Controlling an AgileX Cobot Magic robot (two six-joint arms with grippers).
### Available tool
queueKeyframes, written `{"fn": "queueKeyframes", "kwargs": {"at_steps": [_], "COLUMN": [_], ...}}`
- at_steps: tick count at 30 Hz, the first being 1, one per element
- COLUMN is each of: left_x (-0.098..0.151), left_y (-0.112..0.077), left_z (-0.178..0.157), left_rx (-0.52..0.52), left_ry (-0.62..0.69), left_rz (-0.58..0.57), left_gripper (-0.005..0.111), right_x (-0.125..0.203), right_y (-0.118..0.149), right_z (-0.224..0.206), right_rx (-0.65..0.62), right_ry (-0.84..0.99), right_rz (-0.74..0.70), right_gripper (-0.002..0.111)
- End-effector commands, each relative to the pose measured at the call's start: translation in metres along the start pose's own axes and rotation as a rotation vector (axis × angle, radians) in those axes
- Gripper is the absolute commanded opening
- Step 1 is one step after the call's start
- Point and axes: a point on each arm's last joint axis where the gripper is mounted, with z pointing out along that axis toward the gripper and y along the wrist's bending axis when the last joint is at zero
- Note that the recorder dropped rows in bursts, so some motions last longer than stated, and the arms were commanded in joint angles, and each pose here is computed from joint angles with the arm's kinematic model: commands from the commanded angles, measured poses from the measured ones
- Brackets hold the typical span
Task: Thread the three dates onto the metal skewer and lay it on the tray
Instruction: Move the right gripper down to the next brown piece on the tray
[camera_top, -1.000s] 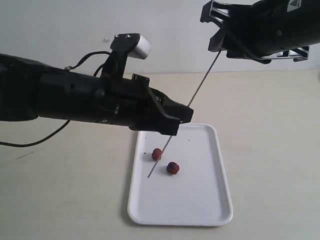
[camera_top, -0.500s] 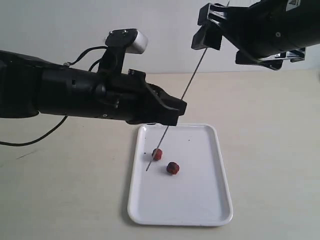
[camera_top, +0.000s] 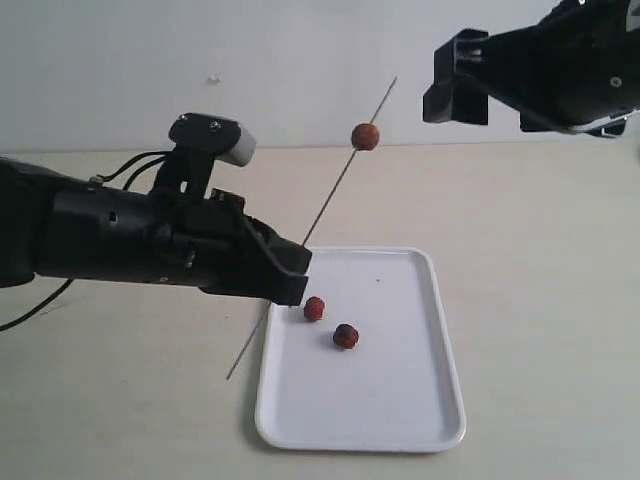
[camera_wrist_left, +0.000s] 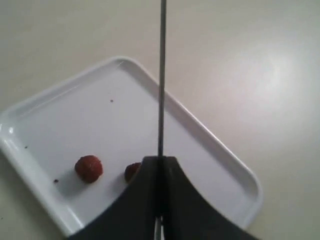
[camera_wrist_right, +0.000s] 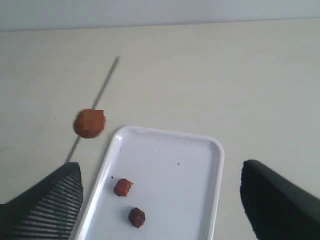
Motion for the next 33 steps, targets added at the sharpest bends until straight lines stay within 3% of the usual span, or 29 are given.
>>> {"fn": "queueKeyframes", "kwargs": {"at_steps": [1, 11, 16, 20, 25, 30, 33], "left_x": [0.004, 0.036, 0.052, 0.057, 0.056, 0.062, 0.062], "left_y": [-0.003, 0.006, 0.016, 0.022, 0.021, 0.034, 0.034], "left_z": [-0.022, -0.056, -0.063, -0.066, -0.074, -0.089, -0.091], "left_rx": [-0.049, -0.250, -0.374, -0.444, -0.465, -0.650, -0.658], "left_ry": [-0.021, 0.010, 0.049, 0.064, 0.038, 0.063, 0.058], "left_rz": [0.027, -0.013, -0.038, -0.048, -0.058, -0.025, -0.026], "left_gripper": [0.000, 0.000, 0.000, 0.000, 0.000, 0.000, 0.000], "right_x": [0.016, 0.054, 0.077, 0.080, 0.075, 0.065, 0.063], "right_y": [-0.006, -0.015, 0.004, 0.023, 0.062, 0.067, 0.063], "right_z": [0.010, 0.060, 0.101, 0.127, 0.158, 0.177, 0.184], "right_rx": [0.011, 0.027, -0.062, -0.086, -0.181, -0.149, -0.116], "right_ry": [0.011, 0.214, 0.386, 0.452, 0.461, 0.457, 0.456], "right_rz": [-0.030, -0.102, -0.265, -0.315, -0.575, -0.687, -0.827], "right_gripper": [0.081, 0.078, 0.070, 0.070, 0.069, 0.064, 0.064]}}
